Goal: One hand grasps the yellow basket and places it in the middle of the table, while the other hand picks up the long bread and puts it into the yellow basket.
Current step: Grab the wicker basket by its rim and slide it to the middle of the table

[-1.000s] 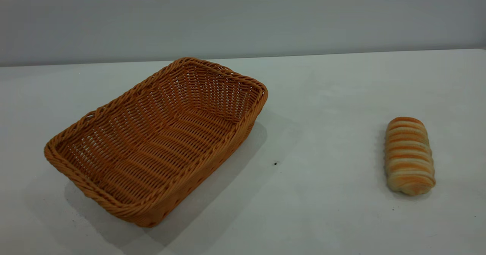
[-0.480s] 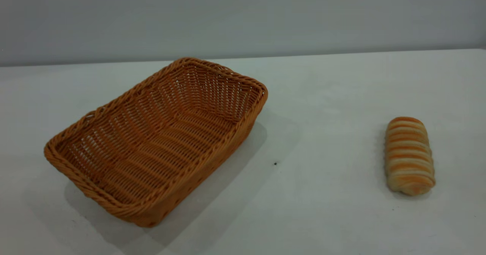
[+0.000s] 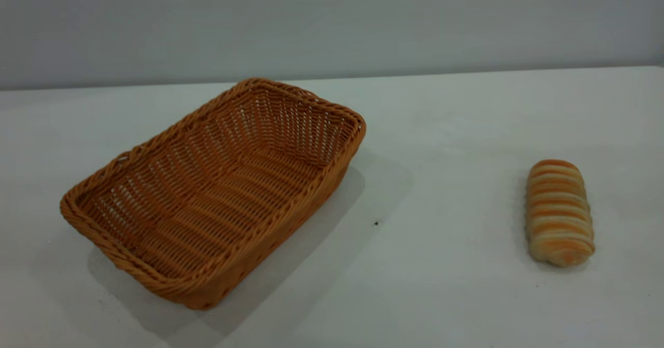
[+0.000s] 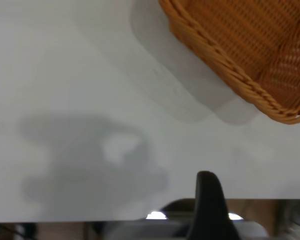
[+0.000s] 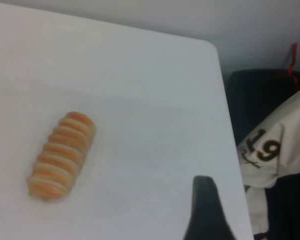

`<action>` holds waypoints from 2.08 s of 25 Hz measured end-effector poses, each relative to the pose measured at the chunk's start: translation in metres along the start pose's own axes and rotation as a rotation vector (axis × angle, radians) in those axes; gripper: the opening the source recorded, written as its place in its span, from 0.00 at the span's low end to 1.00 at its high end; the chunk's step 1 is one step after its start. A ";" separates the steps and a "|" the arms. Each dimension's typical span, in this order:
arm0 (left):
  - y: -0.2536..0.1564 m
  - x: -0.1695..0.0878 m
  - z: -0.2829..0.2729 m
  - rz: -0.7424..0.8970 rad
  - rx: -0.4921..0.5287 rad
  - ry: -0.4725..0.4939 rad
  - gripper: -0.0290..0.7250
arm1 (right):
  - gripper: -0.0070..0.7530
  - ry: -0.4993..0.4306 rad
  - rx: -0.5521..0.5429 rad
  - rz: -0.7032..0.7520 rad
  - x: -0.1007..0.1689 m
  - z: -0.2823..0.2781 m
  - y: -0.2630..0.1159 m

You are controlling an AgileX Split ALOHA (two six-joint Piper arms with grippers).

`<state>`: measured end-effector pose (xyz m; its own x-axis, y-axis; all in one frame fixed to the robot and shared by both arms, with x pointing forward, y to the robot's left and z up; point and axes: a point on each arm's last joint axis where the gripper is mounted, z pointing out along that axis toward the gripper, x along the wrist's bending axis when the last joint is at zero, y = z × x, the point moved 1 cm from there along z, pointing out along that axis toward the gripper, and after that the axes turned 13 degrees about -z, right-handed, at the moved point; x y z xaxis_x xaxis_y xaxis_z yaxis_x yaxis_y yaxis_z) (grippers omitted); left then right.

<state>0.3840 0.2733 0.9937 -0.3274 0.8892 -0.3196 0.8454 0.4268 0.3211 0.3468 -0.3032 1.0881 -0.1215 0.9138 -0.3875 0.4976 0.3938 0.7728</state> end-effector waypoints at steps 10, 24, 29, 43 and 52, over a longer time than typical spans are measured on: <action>0.018 -0.006 0.058 -0.162 0.100 0.036 0.75 | 0.73 0.008 0.000 0.087 0.002 0.006 0.004; 0.058 -0.023 0.109 -0.303 0.156 0.101 0.75 | 0.73 0.032 -0.024 0.190 0.004 0.006 0.006; 0.070 -0.029 0.131 -0.336 0.215 0.140 0.75 | 0.73 0.049 -0.028 0.188 0.006 0.006 0.007; 0.082 -0.033 0.173 -0.437 0.284 0.185 0.75 | 0.73 0.076 -0.043 0.153 0.010 0.006 0.009; 0.079 -0.029 0.189 -0.469 0.295 0.197 0.75 | 0.73 0.076 -0.041 0.153 0.010 0.006 0.009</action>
<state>0.5403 0.2497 0.8598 -0.7432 0.6425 -0.1869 0.6638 0.7430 -0.0853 0.3552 -0.2909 1.0883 -0.1126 0.9677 -0.2256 0.4797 0.2517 0.8406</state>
